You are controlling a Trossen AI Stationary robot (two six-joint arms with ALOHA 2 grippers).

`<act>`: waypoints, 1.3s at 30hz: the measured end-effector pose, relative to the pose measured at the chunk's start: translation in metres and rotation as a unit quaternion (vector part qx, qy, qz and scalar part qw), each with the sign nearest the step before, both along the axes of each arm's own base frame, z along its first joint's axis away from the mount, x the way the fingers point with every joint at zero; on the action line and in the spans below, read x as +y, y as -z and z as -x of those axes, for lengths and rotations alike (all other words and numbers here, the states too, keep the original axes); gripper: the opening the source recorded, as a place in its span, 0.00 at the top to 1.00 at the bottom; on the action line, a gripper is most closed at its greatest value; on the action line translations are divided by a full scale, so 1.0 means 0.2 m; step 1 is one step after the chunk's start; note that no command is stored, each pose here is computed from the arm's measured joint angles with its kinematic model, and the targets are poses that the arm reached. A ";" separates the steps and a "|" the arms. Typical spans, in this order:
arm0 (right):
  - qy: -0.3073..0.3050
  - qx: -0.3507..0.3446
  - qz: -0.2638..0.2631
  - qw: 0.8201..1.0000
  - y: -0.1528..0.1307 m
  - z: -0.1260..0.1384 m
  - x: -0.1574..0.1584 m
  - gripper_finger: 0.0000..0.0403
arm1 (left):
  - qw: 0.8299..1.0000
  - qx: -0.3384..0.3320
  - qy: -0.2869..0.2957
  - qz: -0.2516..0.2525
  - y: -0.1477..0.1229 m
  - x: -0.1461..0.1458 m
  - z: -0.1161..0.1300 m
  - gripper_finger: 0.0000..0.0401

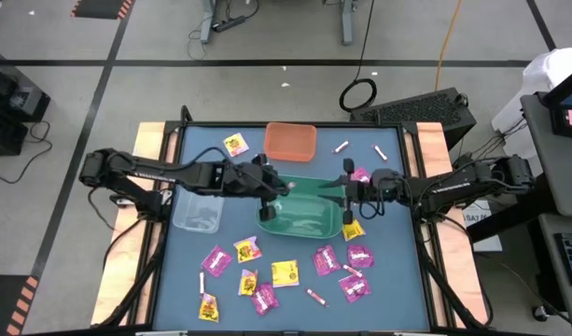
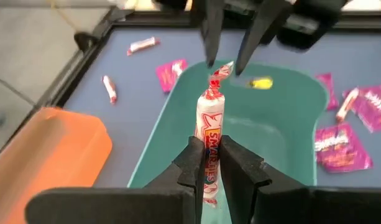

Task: Sort candy
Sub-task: Put the orange candy into the transparent bin

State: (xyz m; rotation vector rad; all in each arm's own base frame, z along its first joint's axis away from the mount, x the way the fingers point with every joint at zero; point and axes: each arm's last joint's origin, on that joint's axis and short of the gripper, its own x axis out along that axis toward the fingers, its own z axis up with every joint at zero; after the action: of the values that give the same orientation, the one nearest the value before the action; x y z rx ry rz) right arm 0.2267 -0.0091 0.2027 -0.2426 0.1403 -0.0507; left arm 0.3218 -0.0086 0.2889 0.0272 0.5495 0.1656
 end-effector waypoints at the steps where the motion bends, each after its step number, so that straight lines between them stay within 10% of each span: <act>1: 0.002 -0.001 -0.004 1.000 0.00 0.00 0.00 0.74 | 1.000 0.000 0.002 -0.005 0.01 0.00 0.02 0.88; 17: 0.016 -0.002 -0.093 0.996 0.00 0.00 -0.01 0.74 | 0.992 -0.118 0.009 -0.036 -0.05 0.01 0.45 0.88; 39: -0.001 0.008 -0.165 0.986 0.01 0.00 0.05 0.74 | 0.979 -0.193 0.063 0.023 0.15 -0.13 0.50 0.88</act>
State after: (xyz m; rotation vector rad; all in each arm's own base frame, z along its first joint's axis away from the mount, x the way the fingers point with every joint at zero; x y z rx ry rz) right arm 0.2266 0.0018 0.2001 0.0878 0.1625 -0.0235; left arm 0.2226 -0.0345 0.2579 -0.0152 0.1628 0.0320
